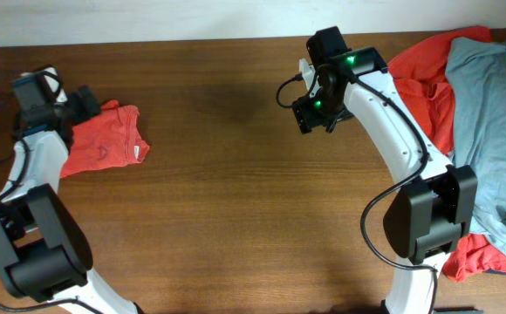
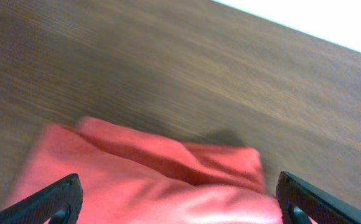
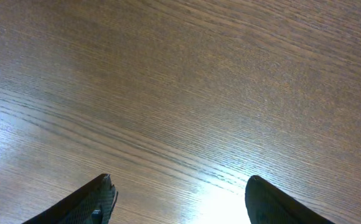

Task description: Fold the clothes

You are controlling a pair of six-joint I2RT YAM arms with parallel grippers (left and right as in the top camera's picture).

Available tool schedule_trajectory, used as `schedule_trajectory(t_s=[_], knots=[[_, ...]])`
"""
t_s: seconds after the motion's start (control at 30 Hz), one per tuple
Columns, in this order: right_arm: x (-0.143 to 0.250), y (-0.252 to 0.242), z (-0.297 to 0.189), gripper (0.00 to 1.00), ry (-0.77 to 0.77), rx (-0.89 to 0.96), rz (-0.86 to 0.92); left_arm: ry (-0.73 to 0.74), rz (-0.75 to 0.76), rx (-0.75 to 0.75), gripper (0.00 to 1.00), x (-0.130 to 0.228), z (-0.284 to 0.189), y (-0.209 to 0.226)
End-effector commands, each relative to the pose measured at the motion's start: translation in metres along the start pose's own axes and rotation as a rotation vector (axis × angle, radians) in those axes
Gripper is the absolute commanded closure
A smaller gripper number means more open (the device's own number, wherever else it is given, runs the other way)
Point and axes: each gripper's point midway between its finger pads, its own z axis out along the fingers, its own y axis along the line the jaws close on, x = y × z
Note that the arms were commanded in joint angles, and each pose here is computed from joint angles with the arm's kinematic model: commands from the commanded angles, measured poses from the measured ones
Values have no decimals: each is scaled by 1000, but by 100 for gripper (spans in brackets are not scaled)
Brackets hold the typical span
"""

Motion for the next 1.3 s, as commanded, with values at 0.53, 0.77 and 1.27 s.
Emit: schedule_trajectory(t_s=[0.53, 0.77, 1.27], knots=[[5, -2, -4, 28, 17, 12, 9, -77, -47, -101, 3, 14, 66, 67], [6, -2, -4, 28, 23, 12, 9, 83, -55, -75, 3, 60, 77, 63], [7, -2, -4, 28, 27, 12, 9, 724, -170, -120, 8, 204, 15, 57]])
